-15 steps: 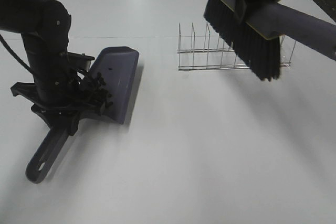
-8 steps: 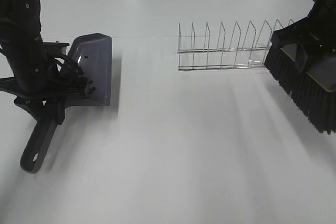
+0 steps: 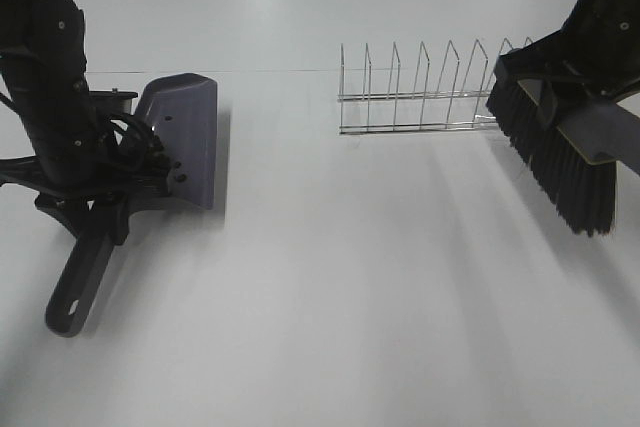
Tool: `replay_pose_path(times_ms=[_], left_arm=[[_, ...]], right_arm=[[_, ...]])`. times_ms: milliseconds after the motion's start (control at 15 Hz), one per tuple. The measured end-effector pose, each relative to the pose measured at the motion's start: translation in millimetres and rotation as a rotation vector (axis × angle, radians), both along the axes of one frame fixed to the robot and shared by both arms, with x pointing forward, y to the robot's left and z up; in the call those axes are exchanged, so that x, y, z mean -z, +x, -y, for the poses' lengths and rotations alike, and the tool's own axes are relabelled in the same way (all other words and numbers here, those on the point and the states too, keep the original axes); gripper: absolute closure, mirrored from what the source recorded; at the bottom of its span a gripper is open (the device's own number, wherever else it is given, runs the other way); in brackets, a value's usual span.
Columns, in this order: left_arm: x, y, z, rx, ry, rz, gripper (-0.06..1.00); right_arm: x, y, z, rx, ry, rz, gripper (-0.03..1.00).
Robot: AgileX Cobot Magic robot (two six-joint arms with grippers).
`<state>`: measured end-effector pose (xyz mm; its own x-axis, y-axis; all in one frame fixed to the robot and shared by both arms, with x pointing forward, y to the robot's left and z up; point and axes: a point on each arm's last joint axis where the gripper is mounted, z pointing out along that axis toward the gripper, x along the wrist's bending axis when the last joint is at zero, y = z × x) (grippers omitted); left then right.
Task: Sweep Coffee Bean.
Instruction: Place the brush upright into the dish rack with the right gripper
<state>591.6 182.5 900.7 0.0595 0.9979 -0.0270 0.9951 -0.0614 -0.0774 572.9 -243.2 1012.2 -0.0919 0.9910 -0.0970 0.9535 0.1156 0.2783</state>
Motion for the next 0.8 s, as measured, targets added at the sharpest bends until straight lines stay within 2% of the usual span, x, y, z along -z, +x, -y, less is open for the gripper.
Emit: replay_pose_path(times_ms=[267, 533, 800], left_arm=[[0, -5, -1, 0.021, 0.013, -0.051, 0.61], [-1, -5, -1, 0.021, 0.014, -0.056, 0.61], [-1, -5, -1, 0.022, 0.014, -0.056, 0.61]], right_arm=[[24, 38, -2, -0.01, -0.066, -0.011, 0.66], [42, 70, -1, 0.011, -0.153, -0.008, 0.66], [57, 97, -5, 0.016, -0.162, -0.01, 0.66]])
